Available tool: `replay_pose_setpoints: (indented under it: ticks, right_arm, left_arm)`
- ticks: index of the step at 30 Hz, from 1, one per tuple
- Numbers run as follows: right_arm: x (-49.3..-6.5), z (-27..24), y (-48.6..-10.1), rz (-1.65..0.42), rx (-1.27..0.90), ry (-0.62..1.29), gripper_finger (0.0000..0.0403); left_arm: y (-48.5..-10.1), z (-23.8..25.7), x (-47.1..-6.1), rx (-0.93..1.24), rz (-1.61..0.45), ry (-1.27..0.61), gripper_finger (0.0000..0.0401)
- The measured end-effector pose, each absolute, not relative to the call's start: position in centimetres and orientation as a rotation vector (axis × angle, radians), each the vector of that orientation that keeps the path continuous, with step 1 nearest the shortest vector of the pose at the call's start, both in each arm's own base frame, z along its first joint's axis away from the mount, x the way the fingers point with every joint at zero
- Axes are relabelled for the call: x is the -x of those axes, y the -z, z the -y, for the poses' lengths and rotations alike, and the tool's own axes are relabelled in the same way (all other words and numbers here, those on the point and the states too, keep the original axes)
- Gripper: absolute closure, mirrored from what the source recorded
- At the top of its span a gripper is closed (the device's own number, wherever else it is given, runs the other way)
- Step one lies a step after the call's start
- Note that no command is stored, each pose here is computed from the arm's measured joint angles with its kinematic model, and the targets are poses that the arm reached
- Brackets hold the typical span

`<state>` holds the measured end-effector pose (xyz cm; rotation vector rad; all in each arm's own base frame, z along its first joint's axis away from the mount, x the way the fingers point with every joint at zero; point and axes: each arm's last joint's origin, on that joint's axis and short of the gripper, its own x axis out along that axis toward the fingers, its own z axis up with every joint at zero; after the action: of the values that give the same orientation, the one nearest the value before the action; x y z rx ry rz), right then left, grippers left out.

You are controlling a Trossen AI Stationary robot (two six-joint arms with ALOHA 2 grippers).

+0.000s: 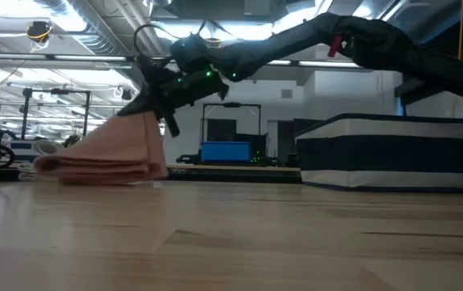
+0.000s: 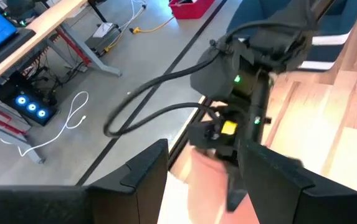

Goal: Fold towel
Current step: Put the brown towel on the top center of the table

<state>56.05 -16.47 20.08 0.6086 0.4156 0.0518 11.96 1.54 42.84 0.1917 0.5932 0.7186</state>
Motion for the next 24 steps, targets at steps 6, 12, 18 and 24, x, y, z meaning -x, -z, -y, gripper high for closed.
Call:
replay_pose_setpoints:
  ticks: [6,12,18,24]
  right_arm:
    - [-53.8,15.7,-22.9,-0.599,-0.546,0.0,0.0392]
    - [-52.3,14.8,-19.9,-0.857,-0.564,0.038,0.0393]
    - [-51.1,15.5,-18.2,-0.964,-0.523,0.159,0.0391]
    - [-50.4,16.3,-17.0,-1.008,-0.519,0.269,0.0385]
  left_arm:
    - [-42.6,-1.5,-11.8,-0.175,-0.606,-0.726,0.0215]
    - [-42.7,-1.5,-11.9,-0.169,-0.601,-0.728,0.0215]
    - [-42.7,-1.5,-12.0,-0.155,-0.592,-0.731,0.0215]
    - [-42.6,-1.5,-12.1,-0.157,-0.595,-0.731,0.0215]
